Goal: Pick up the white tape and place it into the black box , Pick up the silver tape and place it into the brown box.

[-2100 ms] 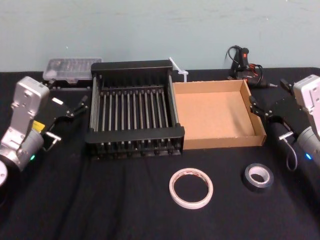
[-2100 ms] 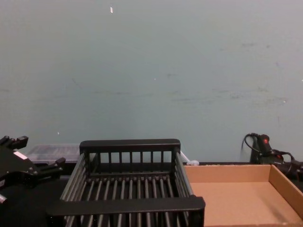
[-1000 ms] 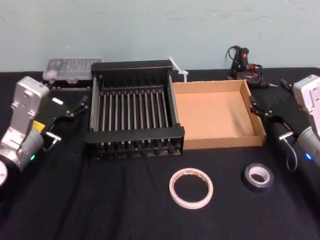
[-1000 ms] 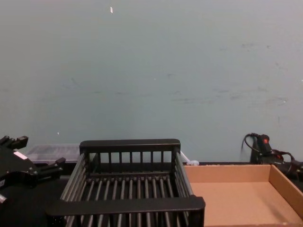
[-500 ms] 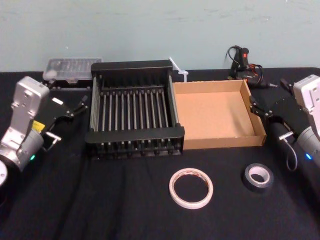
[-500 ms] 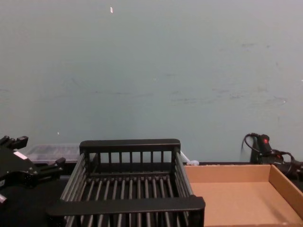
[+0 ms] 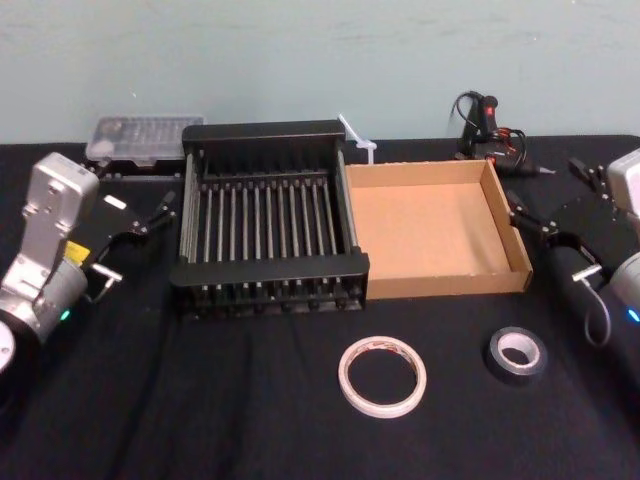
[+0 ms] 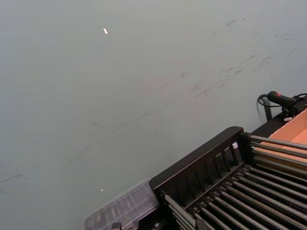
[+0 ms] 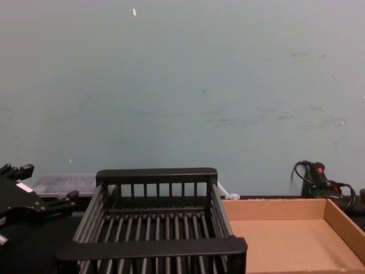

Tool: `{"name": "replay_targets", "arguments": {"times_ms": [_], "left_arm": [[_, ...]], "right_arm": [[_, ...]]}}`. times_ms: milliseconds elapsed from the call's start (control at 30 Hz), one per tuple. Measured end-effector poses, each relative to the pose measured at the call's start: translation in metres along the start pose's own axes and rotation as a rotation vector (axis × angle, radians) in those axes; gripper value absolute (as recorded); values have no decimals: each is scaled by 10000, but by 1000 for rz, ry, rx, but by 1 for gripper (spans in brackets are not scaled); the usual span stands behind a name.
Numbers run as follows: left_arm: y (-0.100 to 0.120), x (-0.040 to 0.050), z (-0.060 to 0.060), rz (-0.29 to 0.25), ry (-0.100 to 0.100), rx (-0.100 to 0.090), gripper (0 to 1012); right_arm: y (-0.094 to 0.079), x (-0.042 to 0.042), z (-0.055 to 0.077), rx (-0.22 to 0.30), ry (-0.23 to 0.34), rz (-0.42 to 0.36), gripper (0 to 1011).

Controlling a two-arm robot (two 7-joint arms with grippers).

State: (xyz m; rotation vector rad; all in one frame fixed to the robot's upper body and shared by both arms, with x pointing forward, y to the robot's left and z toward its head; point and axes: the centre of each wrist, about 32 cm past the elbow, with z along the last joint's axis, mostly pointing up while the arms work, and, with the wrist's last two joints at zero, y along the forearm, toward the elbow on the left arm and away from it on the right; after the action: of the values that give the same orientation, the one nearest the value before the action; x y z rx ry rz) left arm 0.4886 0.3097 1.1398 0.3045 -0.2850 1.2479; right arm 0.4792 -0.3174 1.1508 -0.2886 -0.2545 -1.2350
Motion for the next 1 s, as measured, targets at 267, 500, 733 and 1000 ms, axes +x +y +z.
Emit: {"name": "replay_targets", "arguments": {"times_ms": [267, 500, 733, 1000], "left_arm": [[0, 0, 0, 0, 0, 0, 1001], [0, 0, 0, 0, 0, 0, 1001], [0, 0, 0, 0, 0, 0, 1001], [0, 0, 0, 0, 0, 0, 1001]], "right_arm": [[-219, 68, 123, -17, 41, 28, 1002], [-446, 111, 230, -38, 76, 59, 1002], [-661, 145, 298, -72, 91, 95, 1002], [-882, 159, 322, -135, 104, 142, 1002]]}}
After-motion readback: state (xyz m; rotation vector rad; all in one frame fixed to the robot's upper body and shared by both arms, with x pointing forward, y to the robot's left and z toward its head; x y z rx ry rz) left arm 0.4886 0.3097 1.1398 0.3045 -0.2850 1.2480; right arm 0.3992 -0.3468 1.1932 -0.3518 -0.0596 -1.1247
